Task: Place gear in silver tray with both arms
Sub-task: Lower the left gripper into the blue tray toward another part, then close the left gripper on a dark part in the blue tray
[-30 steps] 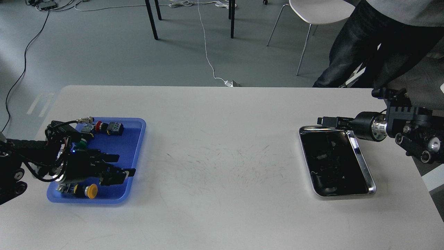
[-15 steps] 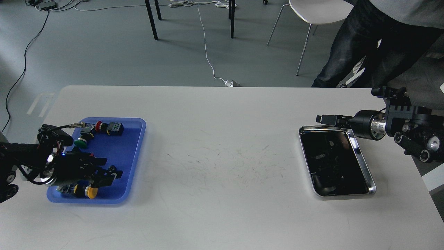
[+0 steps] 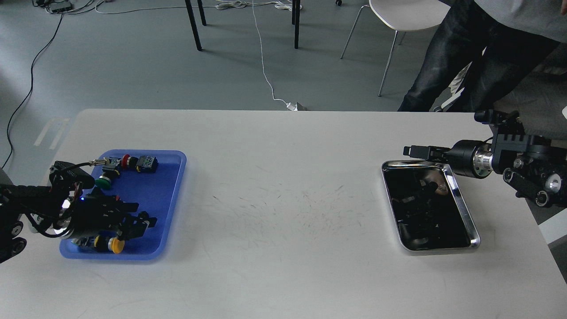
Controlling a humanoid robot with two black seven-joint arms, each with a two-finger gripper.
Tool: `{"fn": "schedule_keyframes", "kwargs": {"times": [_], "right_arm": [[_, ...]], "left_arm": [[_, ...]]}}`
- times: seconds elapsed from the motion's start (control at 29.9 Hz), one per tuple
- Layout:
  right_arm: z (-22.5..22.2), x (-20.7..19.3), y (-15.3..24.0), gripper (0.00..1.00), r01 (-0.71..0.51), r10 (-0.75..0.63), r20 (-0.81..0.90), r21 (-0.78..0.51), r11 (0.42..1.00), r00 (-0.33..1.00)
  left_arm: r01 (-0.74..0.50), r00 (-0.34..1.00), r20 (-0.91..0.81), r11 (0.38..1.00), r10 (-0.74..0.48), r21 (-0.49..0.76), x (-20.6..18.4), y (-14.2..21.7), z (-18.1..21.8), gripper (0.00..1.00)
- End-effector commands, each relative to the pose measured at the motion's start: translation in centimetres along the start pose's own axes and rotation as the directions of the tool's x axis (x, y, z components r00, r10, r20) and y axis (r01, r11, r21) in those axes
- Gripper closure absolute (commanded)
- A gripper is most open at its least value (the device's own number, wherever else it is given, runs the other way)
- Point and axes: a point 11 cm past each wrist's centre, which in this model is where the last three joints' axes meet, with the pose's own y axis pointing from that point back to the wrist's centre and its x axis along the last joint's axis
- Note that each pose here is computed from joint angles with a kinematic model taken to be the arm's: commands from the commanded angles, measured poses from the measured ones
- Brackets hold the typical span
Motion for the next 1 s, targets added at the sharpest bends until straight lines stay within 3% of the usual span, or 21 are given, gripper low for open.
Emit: {"fn": "schedule_keyframes", "kwargs": {"times": [0.0, 0.37, 0.97], "right_arm": [[0.2, 0.1, 0.2, 0.20, -0.002, 0.002, 0.001, -0.004, 1.000, 1.000], [-0.1, 0.0, -0.1, 0.20, 0.001, -0.001, 0.000, 0.001, 1.000, 1.000], [0.7, 0.4, 0.2, 0.19, -0.016, 0.016, 0.005, -0.025, 1.000, 1.000]], "left_arm": [[-0.007, 1.000, 0.007, 1.000, 0.007, 0.010, -0.3, -0.4, -0.3, 0.29], [0.002, 1.000, 0.014, 1.000, -0.002, 0.016, -0.9, -0.5, -0.6, 0.36], [0.028, 0.998, 0.052, 0.999, -0.029, 0.024, -1.6, -0.4, -0.7, 0.61]]}}
